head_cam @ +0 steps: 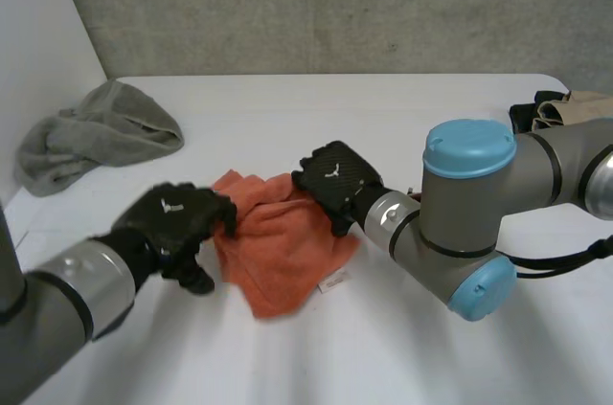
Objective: Fold the laundry.
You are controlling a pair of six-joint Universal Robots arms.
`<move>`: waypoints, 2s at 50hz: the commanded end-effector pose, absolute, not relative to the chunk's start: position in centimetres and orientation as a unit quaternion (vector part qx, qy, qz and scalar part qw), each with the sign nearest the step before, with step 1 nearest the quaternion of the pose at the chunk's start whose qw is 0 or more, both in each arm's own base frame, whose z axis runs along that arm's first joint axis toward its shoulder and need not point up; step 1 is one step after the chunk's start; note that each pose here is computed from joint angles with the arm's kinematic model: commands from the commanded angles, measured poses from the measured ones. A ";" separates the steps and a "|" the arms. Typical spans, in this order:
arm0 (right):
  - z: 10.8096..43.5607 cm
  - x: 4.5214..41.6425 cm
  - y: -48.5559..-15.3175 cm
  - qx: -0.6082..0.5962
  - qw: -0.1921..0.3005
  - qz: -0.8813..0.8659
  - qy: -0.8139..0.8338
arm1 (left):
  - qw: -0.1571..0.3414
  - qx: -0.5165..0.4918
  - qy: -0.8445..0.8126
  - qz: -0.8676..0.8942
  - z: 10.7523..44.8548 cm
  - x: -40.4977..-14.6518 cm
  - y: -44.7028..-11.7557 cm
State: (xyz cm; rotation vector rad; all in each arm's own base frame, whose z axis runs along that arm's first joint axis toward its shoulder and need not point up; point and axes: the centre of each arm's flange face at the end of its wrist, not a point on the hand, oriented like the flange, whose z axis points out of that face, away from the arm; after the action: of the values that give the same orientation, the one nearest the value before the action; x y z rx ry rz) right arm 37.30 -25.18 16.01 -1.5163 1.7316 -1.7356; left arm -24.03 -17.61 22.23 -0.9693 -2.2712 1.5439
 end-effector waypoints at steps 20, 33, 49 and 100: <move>15.0 37.2 -25.5 -0.521 0.126 -0.583 0.610 | 0.096 -0.283 -0.721 0.625 20.2 -27.6 -23.9; 18.3 35.1 -24.6 -0.501 0.118 -0.594 0.618 | 0.107 -0.296 -0.728 0.608 18.8 -28.6 -24.1; 28.5 31.6 -23.0 -0.431 0.074 -0.657 0.615 | 0.141 -0.269 -0.596 0.744 31.4 -28.9 -21.2; 19.1 34.5 -25.6 -0.447 0.066 -0.659 0.602 | 0.032 -0.369 -0.573 0.731 19.0 -32.1 -25.8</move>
State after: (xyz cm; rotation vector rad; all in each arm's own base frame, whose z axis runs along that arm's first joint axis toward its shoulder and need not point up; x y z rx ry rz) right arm 34.96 -27.63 27.34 -1.1538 1.5546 -2.3422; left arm -33.31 -27.77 26.07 -0.9900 -1.5180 2.4956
